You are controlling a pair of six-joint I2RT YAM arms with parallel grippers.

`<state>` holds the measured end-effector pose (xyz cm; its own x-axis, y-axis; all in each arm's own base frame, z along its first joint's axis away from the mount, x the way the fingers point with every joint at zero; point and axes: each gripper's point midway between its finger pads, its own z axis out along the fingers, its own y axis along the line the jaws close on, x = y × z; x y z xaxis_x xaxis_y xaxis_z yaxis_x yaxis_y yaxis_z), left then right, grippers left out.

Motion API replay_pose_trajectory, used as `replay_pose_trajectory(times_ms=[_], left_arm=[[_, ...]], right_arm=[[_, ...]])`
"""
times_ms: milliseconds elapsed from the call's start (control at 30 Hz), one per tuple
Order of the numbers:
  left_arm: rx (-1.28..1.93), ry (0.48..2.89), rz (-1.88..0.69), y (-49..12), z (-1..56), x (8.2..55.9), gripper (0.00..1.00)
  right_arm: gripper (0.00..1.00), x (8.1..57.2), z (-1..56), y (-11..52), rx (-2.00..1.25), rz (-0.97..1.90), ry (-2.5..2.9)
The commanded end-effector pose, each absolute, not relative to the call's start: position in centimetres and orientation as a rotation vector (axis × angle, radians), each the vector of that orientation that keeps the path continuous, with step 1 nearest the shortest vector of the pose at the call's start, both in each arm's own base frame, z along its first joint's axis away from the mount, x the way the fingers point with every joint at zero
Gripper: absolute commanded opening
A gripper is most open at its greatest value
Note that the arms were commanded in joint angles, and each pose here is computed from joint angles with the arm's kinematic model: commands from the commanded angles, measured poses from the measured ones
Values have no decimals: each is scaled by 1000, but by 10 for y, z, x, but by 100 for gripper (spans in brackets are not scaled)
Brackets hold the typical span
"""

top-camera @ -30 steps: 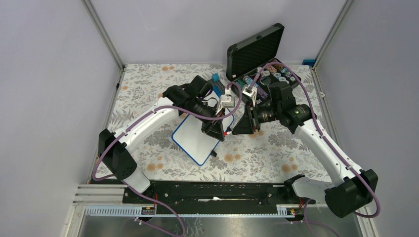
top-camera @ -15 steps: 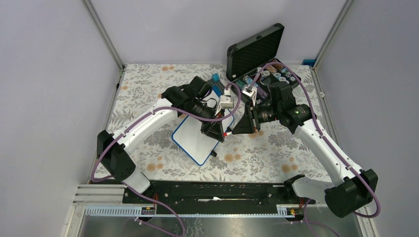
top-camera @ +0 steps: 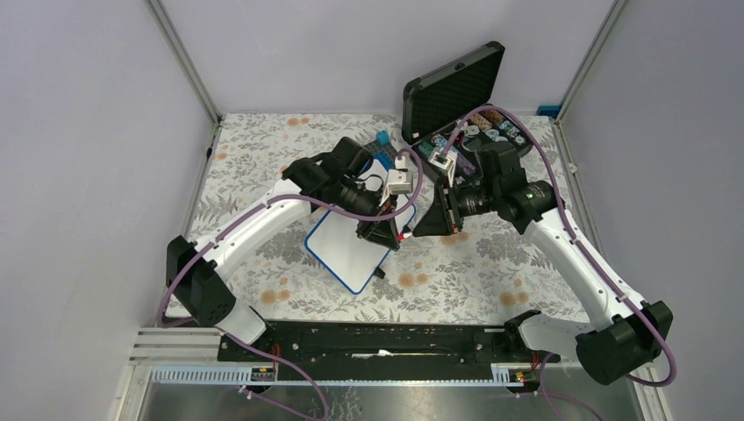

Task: Write a sentence on the whiteboard
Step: Open the pen cap from the whiteboard marker, then place the pen cap at the center of the board.

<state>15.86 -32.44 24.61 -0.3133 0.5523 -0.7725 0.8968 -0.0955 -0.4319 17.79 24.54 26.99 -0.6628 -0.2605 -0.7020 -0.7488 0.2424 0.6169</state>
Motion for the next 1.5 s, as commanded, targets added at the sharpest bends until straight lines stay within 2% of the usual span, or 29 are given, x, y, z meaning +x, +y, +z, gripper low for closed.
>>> replay_pose_trajectory(times_ms=[0,433,567,733,867,1100,1267,1467], left_arm=[[1572,1859,-1321,-309,242,157,0],[1600,1959,-1304,-293,220,146,0],[1563,1926,-1276,-289,238,153,0],[1296,1872,-1134,-252,291,210,0],[950,1957,-853,-179,296,278,0],[489,2196,-501,-60,212,335,0],[431,2356,-312,-21,136,348,0],[358,2459,-161,12,83,363,2]], right_arm=[[0,185,295,239,-954,1342,1985],[0,214,321,206,-897,1186,1960],[0,220,323,200,-887,1147,1953],[0,225,312,201,-867,1167,1967],[0,233,303,204,-856,1174,1957],[0,239,291,208,-856,1192,1956],[0,239,288,208,-844,1204,1957],[0,235,283,208,-841,1209,1968]])
